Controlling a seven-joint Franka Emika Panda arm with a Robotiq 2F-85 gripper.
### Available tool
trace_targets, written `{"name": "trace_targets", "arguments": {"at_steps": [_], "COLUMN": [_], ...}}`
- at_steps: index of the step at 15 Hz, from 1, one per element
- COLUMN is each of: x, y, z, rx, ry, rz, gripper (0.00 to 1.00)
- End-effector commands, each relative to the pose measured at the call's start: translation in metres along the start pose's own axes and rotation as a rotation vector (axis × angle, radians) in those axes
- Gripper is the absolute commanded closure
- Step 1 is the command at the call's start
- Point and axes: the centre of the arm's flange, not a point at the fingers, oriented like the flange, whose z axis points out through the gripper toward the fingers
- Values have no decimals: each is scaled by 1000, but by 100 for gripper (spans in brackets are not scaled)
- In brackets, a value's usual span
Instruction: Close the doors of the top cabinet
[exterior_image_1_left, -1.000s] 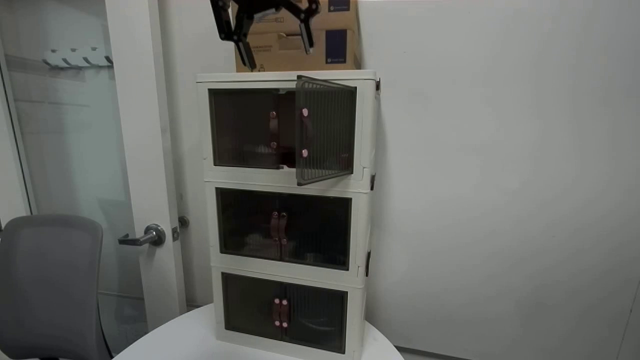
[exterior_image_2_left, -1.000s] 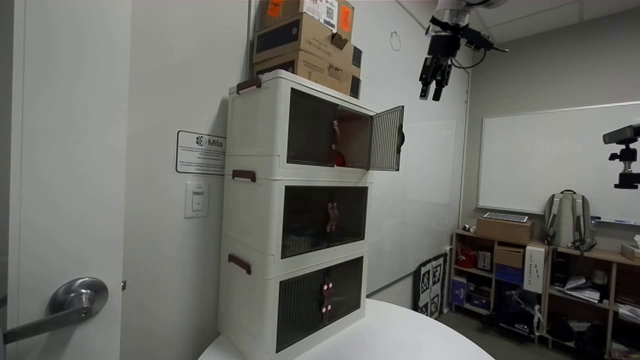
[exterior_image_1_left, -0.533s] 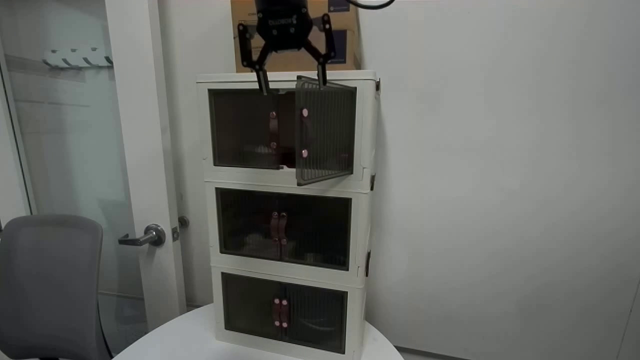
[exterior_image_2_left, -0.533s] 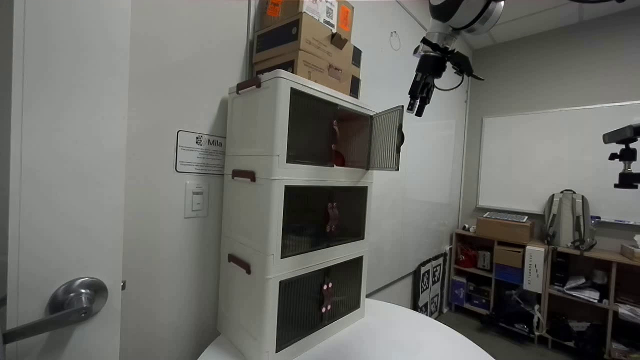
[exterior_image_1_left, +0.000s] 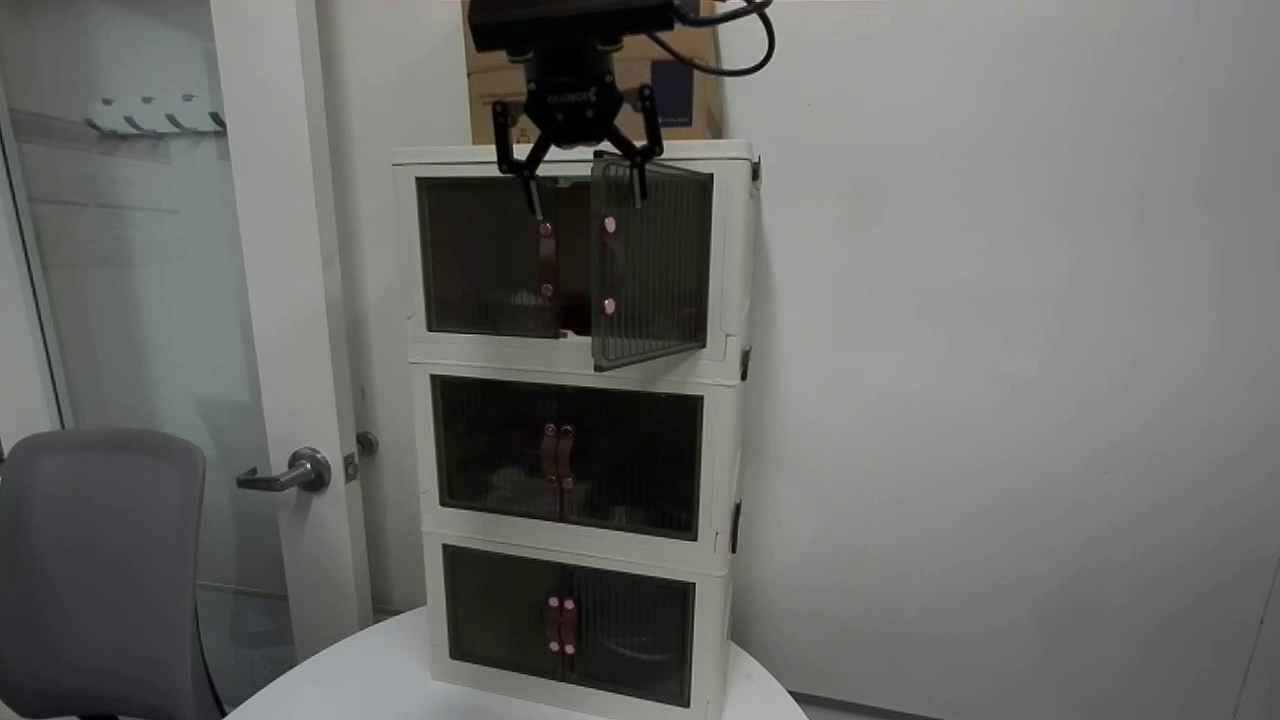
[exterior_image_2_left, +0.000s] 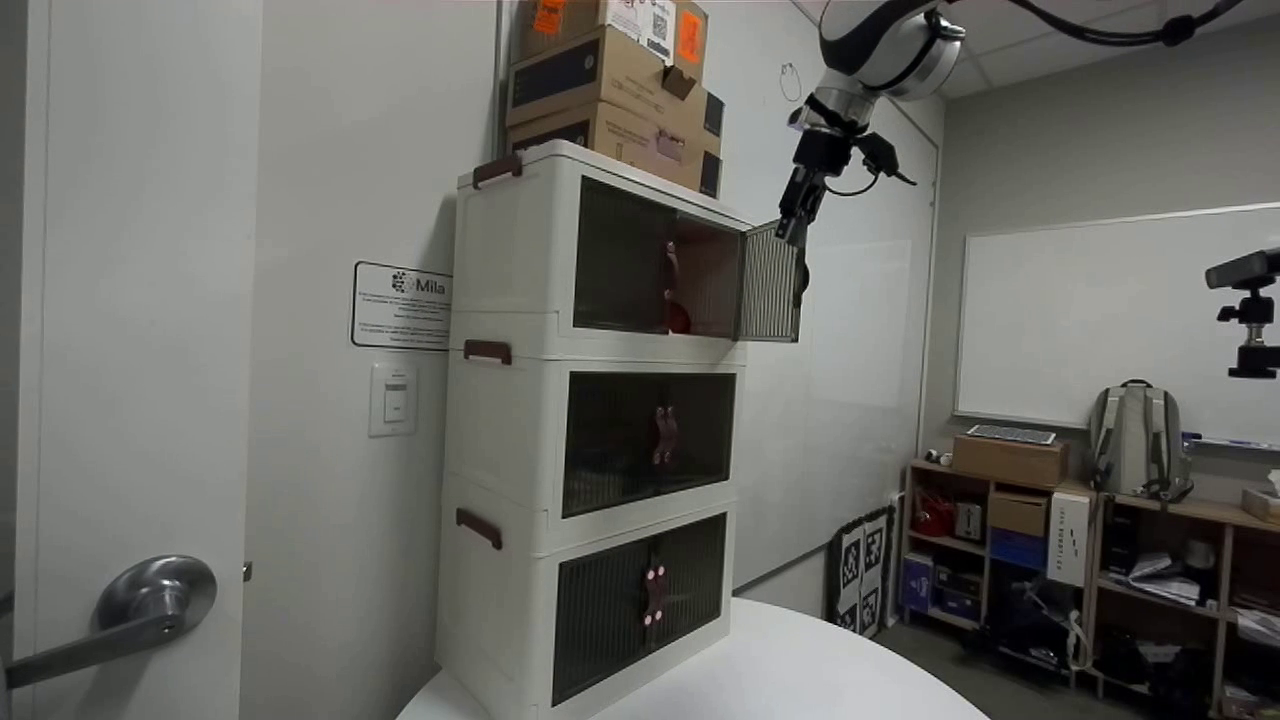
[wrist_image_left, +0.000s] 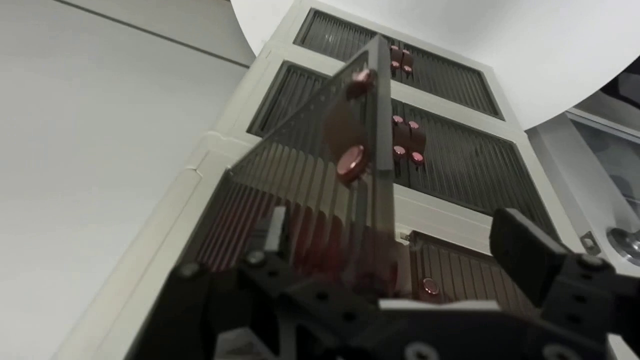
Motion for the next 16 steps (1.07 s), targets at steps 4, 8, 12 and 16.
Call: {"name": "trace_targets", "arguments": {"at_steps": [4, 8, 12, 16], "x": [35, 46, 53, 55], "y": [-37, -53, -58, -58], "z": [3, 1, 8, 24], "rx": [13, -31, -131, -163], "ry": [142, 233, 350, 421], "rz": [-111, -114, -91, -58], "gripper": [0, 0, 0, 0]}}
